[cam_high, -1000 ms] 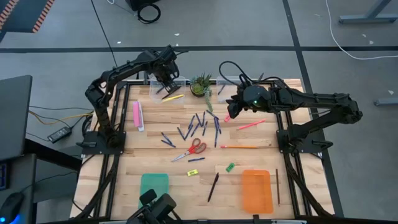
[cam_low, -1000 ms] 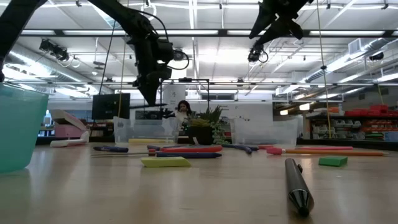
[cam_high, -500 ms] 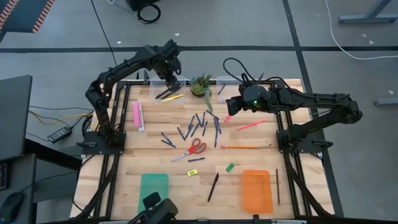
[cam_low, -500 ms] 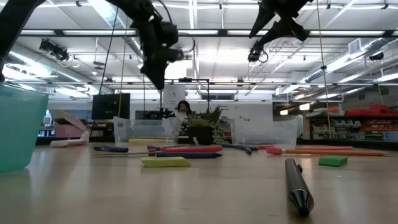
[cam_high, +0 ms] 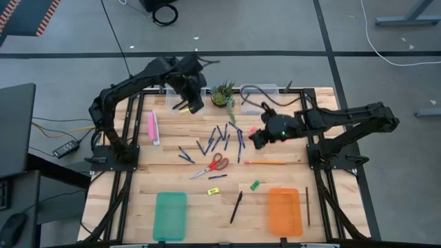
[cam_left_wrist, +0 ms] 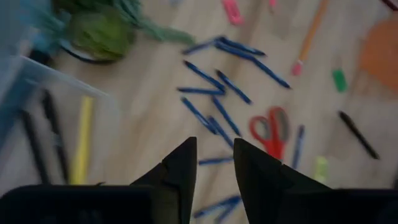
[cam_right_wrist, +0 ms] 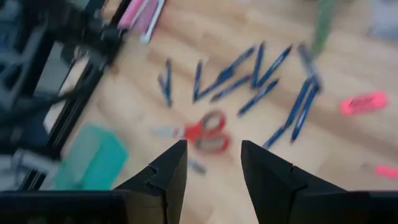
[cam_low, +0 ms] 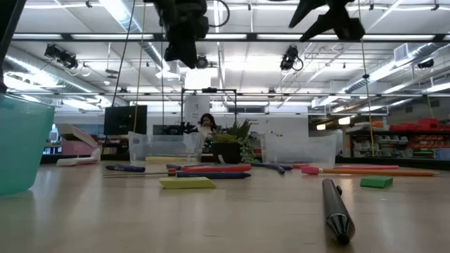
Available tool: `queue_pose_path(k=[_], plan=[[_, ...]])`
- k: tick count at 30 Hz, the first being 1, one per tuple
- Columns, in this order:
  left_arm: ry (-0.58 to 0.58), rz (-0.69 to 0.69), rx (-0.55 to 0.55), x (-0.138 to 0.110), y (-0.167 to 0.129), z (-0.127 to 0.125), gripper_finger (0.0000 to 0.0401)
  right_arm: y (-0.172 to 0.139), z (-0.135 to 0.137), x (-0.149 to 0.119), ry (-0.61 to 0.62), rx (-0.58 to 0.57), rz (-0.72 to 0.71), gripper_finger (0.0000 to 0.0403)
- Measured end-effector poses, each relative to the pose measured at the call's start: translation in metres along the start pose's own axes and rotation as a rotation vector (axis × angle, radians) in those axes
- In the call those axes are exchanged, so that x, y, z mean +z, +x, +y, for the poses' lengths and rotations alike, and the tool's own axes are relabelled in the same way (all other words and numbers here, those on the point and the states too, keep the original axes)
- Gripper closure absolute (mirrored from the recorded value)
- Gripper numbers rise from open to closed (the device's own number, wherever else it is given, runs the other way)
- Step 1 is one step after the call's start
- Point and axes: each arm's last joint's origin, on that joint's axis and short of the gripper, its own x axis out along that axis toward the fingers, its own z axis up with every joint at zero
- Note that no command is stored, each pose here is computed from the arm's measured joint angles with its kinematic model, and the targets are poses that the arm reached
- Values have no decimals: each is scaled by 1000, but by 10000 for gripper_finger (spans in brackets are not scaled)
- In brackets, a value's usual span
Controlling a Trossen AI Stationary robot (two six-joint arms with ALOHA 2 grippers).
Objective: Sort crayons/erasers/pens/pencils in bins
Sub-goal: Put the black pen into the left transparent bin
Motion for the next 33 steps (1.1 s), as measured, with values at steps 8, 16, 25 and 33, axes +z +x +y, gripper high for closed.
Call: queue_pose_path(k=[8,16,25,33], plan=[[-56,64,-106,-12,12,-86,290,-17,20,-51,-114,140,262,245],[-235,-123,-102,-33,19,-191,296,-32,27,-82,-147,170,357,245],[-435,-271,-102,-65,62,-278,294,-42,29,-97,-285,220,382,245],[-320,-252,-115,-73,141,-311,295,-48,29,-103,-388,263,405,245]])
